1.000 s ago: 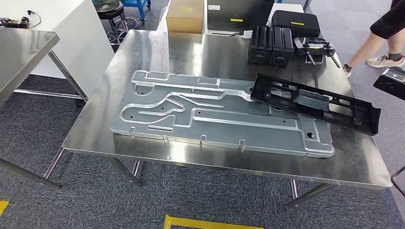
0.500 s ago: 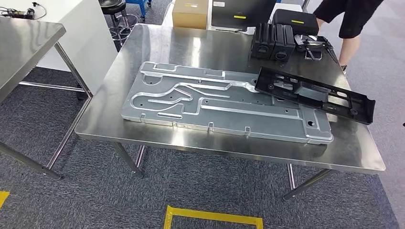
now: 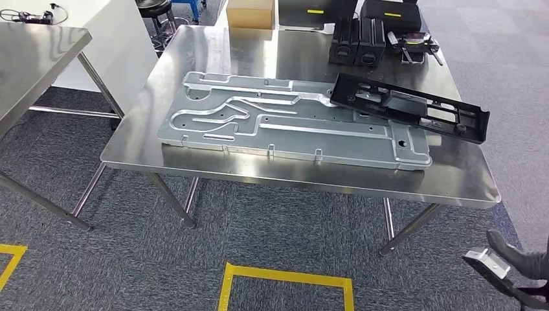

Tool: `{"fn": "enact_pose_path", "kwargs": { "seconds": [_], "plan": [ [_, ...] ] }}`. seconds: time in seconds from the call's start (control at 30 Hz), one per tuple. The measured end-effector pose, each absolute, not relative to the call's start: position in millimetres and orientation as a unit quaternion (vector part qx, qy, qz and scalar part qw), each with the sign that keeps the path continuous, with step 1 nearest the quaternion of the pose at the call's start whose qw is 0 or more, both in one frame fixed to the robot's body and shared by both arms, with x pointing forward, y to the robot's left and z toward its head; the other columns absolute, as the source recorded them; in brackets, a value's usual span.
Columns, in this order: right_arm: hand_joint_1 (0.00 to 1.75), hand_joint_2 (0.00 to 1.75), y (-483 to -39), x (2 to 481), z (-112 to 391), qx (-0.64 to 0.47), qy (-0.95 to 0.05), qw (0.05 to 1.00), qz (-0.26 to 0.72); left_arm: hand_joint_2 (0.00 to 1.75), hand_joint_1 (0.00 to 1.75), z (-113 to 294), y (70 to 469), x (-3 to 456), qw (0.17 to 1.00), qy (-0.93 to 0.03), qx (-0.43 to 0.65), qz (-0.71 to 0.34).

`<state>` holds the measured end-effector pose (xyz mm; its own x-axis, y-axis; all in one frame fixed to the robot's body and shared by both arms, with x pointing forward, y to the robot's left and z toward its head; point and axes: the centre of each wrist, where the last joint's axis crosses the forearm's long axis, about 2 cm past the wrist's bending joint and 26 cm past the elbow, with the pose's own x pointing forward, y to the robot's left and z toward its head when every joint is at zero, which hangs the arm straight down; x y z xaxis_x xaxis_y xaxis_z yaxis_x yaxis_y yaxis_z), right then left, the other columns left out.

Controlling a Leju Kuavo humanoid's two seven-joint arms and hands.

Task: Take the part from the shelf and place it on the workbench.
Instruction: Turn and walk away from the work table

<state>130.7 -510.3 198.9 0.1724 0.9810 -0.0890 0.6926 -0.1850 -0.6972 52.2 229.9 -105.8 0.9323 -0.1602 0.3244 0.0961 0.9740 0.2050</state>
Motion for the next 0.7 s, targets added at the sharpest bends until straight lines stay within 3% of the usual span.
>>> {"fn": "enact_pose_path", "kwargs": {
  "seconds": [0.43, 0.57, 0.7],
  "plan": [
    [0.0, 0.0, -481, 120, 146, -0.695, -0.58, 0.377, 0.199, 0.0, 0.0, -105, 230, 56, 0.979, -0.169, 0.094, -0.064],
    [0.0, 0.0, -484, 124, 78, -0.703, -0.526, 0.462, 0.125, 0.0, 0.0, -105, 230, 58, 0.979, -0.164, 0.094, -0.078],
    [0.0, 0.0, -469, 103, -17, -0.615, -0.412, 0.672, 0.034, 0.0, 0.0, -105, 230, 60, 0.976, -0.168, 0.093, -0.1]
  ]
}}
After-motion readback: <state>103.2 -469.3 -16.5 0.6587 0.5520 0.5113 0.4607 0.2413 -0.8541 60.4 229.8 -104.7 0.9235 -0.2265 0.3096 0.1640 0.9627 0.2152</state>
